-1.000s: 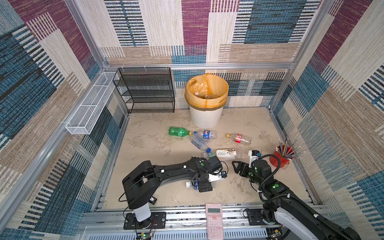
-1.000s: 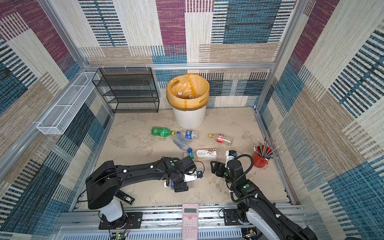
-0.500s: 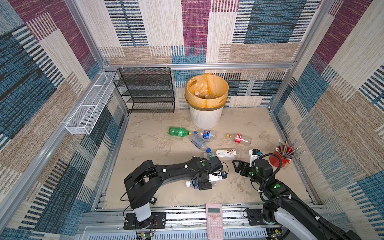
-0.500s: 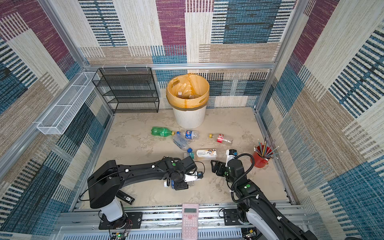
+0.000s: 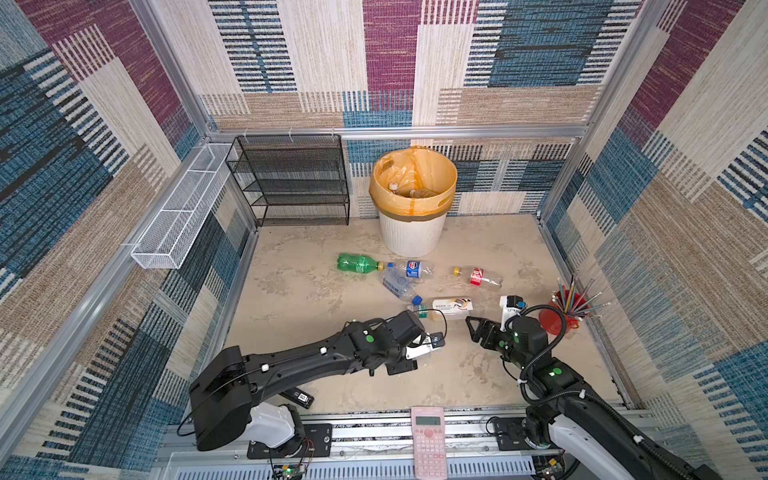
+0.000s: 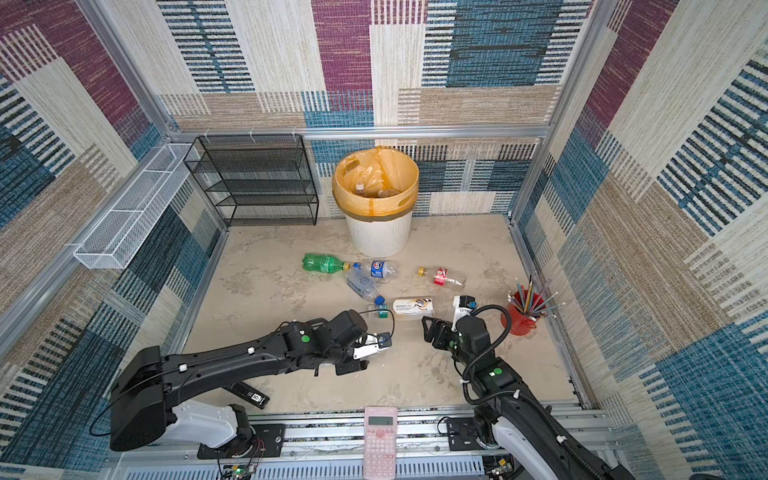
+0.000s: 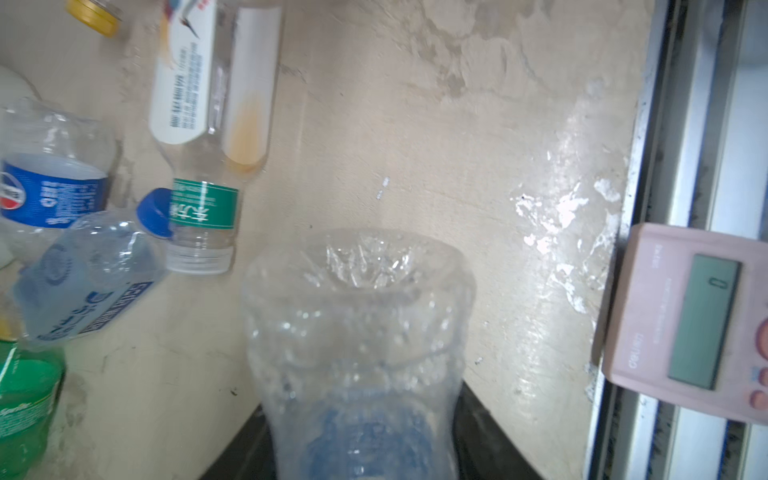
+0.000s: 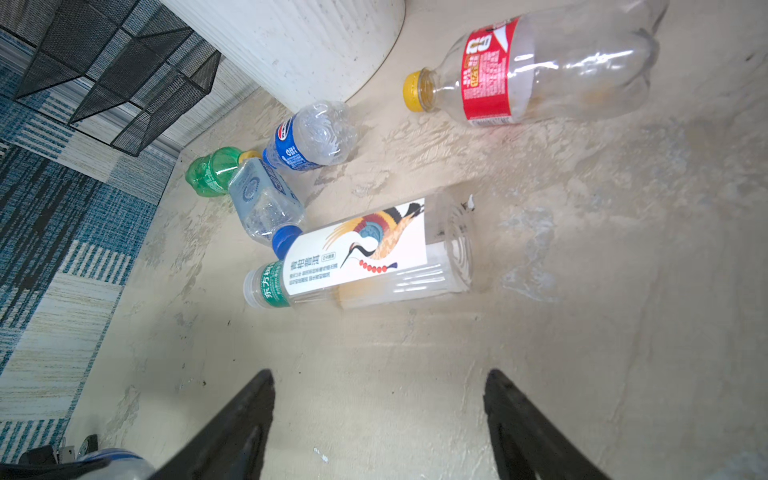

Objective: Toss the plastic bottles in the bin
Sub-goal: 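Lift the blue-label bottle with the left gripper and raise it upright, then swing the left gripper over the bin and open it to drop the bottle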

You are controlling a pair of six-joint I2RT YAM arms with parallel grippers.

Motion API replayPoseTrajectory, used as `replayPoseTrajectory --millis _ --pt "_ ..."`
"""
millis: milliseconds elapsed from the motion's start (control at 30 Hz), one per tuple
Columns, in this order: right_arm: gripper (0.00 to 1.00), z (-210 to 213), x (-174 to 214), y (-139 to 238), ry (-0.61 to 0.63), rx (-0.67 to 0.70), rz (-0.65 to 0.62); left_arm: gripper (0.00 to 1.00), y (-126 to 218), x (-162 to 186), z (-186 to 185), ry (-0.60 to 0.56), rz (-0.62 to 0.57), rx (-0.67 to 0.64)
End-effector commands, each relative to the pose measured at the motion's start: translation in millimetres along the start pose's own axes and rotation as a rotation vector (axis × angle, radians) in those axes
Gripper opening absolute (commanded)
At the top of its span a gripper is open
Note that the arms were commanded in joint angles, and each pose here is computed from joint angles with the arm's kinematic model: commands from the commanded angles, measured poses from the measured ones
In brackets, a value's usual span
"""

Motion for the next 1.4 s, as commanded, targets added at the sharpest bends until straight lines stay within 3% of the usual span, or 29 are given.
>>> replayPoseTrajectory --millis 0,300,700,1067,1367 --pt "0.80 3.2 -9.0 0.1 -0.015 -0.014 -0.044 0.47 17.0 -13.6 9.5 0.081 -0.215 -0.039" --pt "0.78 5.3 -14.2 0.3 -0.046 -0.024 -0.068 0.48 68.6 1.3 28.6 0.224 -0.643 0.016" --pt "0.76 8.1 -20.5 -3.3 -0.060 -0.037 -0.084 0.42 98.6 29.5 46.4 0.340 -1.131 0.028" --pt "0.75 8.7 -22.2 -8.3 -0.085 -0.040 -0.085 0.34 108.4 50.0 54.8 0.383 -1.412 -0.077" --pt "0.75 10.7 -28.1 -9.7 -0.081 -0.035 -0.086 0.30 119.3 36.3 68.4 0.388 -1.540 -0.103"
Point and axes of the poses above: each gripper's point midway between its finger pads, its own y axis back along the fingers, its own z axis along the line the jaws close on, x = y × z, the point moved 10 cm from there along y, back along the fingers, and after that the axes turned 14 degrees about y, right-handed, at the moved point
